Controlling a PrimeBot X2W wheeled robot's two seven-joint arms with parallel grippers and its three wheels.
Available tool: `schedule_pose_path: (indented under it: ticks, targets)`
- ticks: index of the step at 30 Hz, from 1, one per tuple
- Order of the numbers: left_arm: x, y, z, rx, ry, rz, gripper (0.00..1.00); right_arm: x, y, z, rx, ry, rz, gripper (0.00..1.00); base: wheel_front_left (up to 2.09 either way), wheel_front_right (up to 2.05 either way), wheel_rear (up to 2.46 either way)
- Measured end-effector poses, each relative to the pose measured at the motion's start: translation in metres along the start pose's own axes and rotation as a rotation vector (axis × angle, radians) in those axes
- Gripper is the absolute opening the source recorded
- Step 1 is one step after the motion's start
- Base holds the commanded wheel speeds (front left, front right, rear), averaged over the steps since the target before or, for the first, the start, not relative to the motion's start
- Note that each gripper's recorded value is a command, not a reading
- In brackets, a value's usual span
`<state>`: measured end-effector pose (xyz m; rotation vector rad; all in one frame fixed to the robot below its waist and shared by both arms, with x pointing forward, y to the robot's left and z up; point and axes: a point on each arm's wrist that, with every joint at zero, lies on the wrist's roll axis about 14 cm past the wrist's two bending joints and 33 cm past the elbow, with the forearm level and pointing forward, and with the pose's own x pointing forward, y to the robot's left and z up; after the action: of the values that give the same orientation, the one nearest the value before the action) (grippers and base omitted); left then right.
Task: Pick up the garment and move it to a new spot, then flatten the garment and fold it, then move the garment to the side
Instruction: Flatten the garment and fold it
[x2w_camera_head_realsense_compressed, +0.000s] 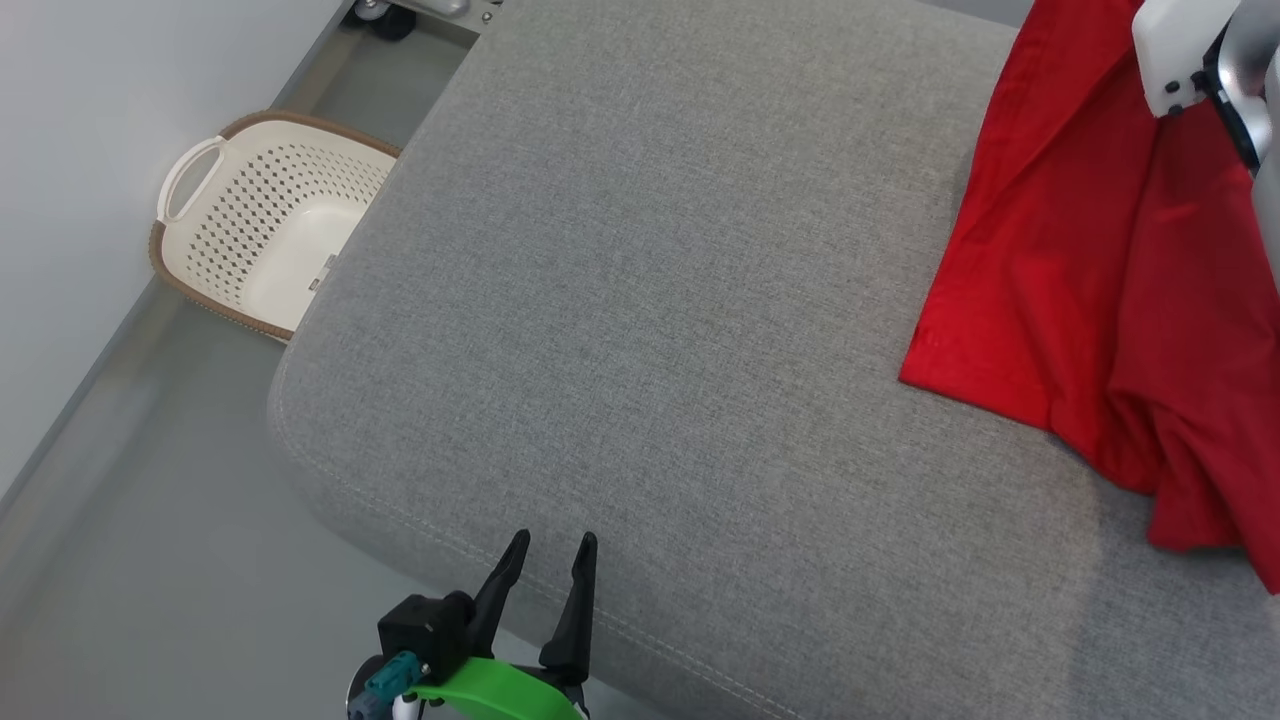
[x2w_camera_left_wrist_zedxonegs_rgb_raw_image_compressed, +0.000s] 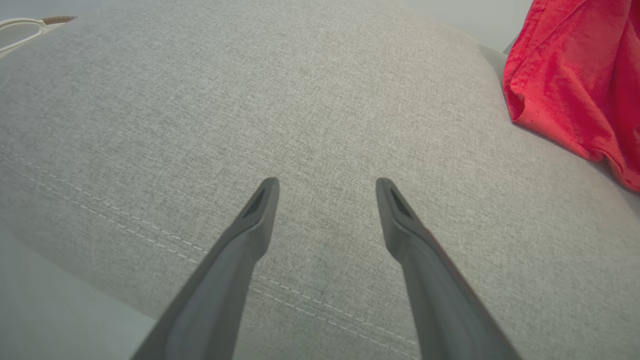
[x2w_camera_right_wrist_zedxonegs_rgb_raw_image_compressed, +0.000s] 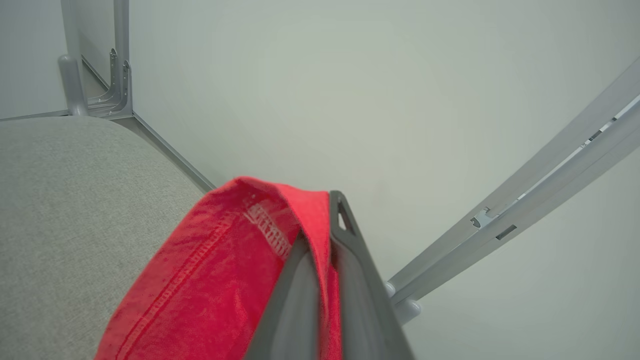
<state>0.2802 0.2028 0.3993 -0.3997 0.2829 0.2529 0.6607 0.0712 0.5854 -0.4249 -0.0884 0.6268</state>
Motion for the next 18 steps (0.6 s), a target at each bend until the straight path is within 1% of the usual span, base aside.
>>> schedule_pose_path:
  ticks: [3,5,6,7,8,11,13,15,18]
  targets:
    - [0.000,-0.001,-0.002,0.003,0.009,0.010,1.00,0.007,-0.008,0.007,0.011,-0.037,-0.033,0.00,-0.16,-0.16,-0.16]
    - [-0.001,-0.003,-0.006,0.005,0.020,0.010,1.00,0.008,-0.013,-0.001,0.008,-0.005,-0.052,0.00,-0.19,-0.19,-0.19]
    - [-0.001,-0.003,-0.007,0.006,0.023,0.016,1.00,0.008,-0.011,-0.013,0.015,0.047,-0.053,0.41,-0.11,-0.11,-0.11]
    - [-0.001,-0.003,-0.007,0.006,0.023,0.016,1.00,0.008,-0.011,-0.013,0.015,0.047,-0.053,1.00,-0.04,-0.04,-0.04]
    - [-0.001,-0.003,-0.007,0.006,0.025,0.018,1.00,0.007,-0.004,-0.024,0.027,0.090,-0.045,1.00,0.00,0.00,0.00]
    - [-0.002,-0.002,-0.009,0.003,0.028,0.024,1.00,-0.001,0.027,-0.052,0.053,0.164,0.002,1.00,0.00,0.00,0.00]
    - [-0.003,-0.002,-0.009,0.002,0.027,0.022,1.00,-0.007,0.042,-0.059,0.073,0.179,0.023,1.00,0.00,0.00,0.00]
    - [-0.004,-0.004,-0.009,0.003,0.026,0.009,1.00,-0.015,0.048,-0.067,0.084,0.183,0.031,1.00,0.00,0.00,0.00]
    - [-0.003,-0.010,-0.008,0.020,0.021,-0.031,1.00,-0.031,0.060,-0.076,0.130,0.164,0.041,1.00,0.00,0.00,0.00]
